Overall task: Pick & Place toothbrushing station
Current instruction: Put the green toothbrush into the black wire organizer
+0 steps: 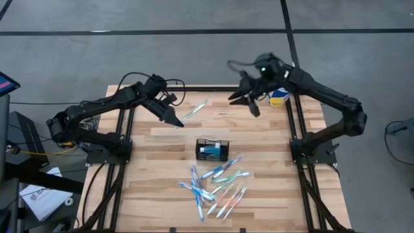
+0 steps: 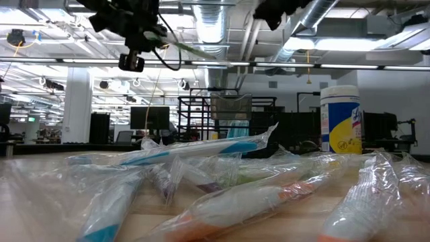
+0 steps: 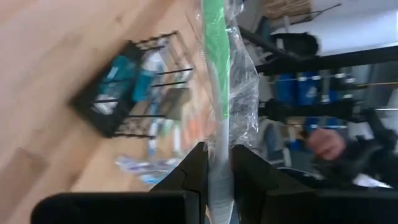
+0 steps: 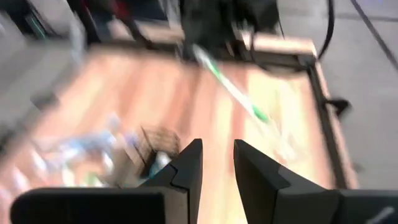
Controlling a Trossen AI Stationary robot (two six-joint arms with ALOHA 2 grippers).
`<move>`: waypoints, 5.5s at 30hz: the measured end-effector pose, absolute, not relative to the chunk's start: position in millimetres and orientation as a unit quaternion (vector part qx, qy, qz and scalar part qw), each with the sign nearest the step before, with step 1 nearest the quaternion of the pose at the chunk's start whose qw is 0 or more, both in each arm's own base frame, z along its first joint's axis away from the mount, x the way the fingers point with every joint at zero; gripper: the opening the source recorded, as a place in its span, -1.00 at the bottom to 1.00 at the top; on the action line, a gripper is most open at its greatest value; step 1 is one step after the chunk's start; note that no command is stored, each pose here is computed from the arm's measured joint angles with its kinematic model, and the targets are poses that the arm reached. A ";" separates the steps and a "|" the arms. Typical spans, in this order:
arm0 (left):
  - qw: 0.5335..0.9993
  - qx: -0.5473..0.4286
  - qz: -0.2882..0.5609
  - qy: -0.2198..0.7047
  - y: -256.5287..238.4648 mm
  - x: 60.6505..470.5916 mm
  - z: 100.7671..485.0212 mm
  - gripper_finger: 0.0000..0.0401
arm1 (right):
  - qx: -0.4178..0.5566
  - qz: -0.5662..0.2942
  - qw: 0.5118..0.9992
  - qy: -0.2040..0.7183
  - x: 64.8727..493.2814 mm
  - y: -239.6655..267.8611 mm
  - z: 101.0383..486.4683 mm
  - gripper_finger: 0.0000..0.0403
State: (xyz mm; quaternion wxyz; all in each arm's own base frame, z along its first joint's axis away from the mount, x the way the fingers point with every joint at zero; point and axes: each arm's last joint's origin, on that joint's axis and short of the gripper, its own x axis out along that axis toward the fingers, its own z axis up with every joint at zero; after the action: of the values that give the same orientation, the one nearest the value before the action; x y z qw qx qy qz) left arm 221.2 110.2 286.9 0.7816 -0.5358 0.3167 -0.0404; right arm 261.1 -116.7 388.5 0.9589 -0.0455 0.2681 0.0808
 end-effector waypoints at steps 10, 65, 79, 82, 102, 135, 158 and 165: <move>0.718 -0.628 -0.135 0.268 113.0 232.4 309.6 -0.82 | -0.222 0.036 0.910 0.347 315.5 -101.8 399.6 -0.59; 0.696 -0.643 -0.197 0.250 115.0 239.0 325.2 -0.94 | -0.304 0.070 0.863 0.397 391.2 -74.7 403.1 -0.47; 0.686 -0.648 -0.199 0.264 127.8 260.7 301.1 -0.95 | -0.316 0.057 0.886 0.335 394.6 -56.4 426.9 -0.26; 0.689 -0.645 -0.205 0.259 128.4 264.5 300.8 -0.95 | -0.316 0.062 0.885 0.336 394.3 -54.0 427.8 -0.30; 0.700 -0.638 -0.220 0.234 129.4 266.0 311.3 -0.95 | -0.318 0.089 0.888 0.319 399.2 -49.2 426.1 -0.34; 0.713 -0.606 -0.278 0.216 108.5 275.0 328.1 -0.95 | -0.321 0.101 0.880 0.335 397.2 -45.6 423.0 -0.38; 0.755 -0.573 -0.264 0.179 116.6 273.2 328.0 -0.58 | -0.296 0.080 0.867 0.392 389.6 -52.7 415.9 -0.93; 0.811 -0.521 -0.232 0.129 144.7 259.4 328.5 -0.18 | -0.270 0.096 0.845 0.451 373.9 -53.2 411.6 -0.93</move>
State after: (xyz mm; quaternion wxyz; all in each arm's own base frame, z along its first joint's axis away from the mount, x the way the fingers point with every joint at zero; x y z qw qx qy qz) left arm 259.4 144.7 328.5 0.8111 -0.5211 0.1287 -0.2323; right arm 373.9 -53.2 411.6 0.8454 -0.2705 0.4506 0.0955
